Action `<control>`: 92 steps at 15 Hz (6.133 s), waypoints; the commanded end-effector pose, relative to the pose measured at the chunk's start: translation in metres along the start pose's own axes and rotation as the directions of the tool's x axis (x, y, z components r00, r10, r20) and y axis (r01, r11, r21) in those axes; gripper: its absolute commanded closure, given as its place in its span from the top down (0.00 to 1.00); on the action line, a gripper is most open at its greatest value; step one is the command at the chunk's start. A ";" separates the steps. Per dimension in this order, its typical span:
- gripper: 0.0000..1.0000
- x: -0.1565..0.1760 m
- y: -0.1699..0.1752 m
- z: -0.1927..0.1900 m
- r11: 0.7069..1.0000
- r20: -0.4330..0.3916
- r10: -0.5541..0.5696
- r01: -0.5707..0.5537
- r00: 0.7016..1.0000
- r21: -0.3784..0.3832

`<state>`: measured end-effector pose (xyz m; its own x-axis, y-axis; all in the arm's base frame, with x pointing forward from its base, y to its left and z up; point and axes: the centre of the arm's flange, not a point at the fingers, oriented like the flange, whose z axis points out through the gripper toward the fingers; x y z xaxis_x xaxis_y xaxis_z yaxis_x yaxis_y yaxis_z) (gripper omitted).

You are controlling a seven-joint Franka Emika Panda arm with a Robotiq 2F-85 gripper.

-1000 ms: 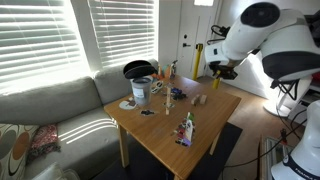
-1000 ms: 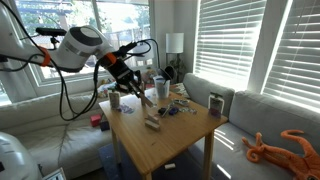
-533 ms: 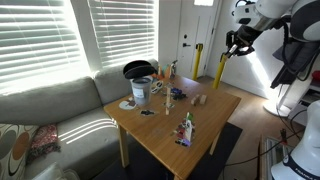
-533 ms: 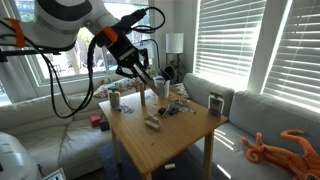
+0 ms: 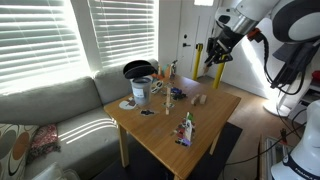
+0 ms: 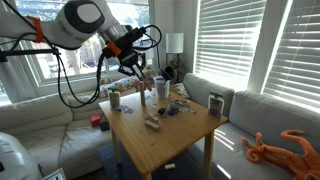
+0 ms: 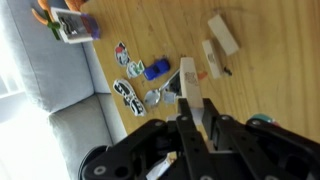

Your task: Put one wooden chip on the pile of wooden chips on the left

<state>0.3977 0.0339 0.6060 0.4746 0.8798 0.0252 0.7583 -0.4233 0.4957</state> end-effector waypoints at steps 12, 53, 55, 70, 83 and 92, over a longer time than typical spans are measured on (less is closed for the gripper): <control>0.17 0.057 0.079 0.010 0.954 -0.428 0.053 0.080 0.902 0.289; 0.04 0.096 0.127 0.055 0.576 -0.635 -0.376 0.707 0.675 0.411; 0.17 0.086 0.109 0.056 0.578 -0.626 -0.380 0.703 0.681 0.414; 0.04 0.122 0.136 0.060 0.603 -0.625 -0.402 0.707 0.670 0.370; 0.04 0.134 0.136 0.060 0.640 -0.630 -0.346 0.666 0.696 0.384; 0.17 0.127 0.134 0.064 0.639 -0.626 -0.349 0.666 0.697 0.385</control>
<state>0.5884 0.0749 0.6199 -0.2139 0.8965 0.3880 0.9727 0.2322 -0.0004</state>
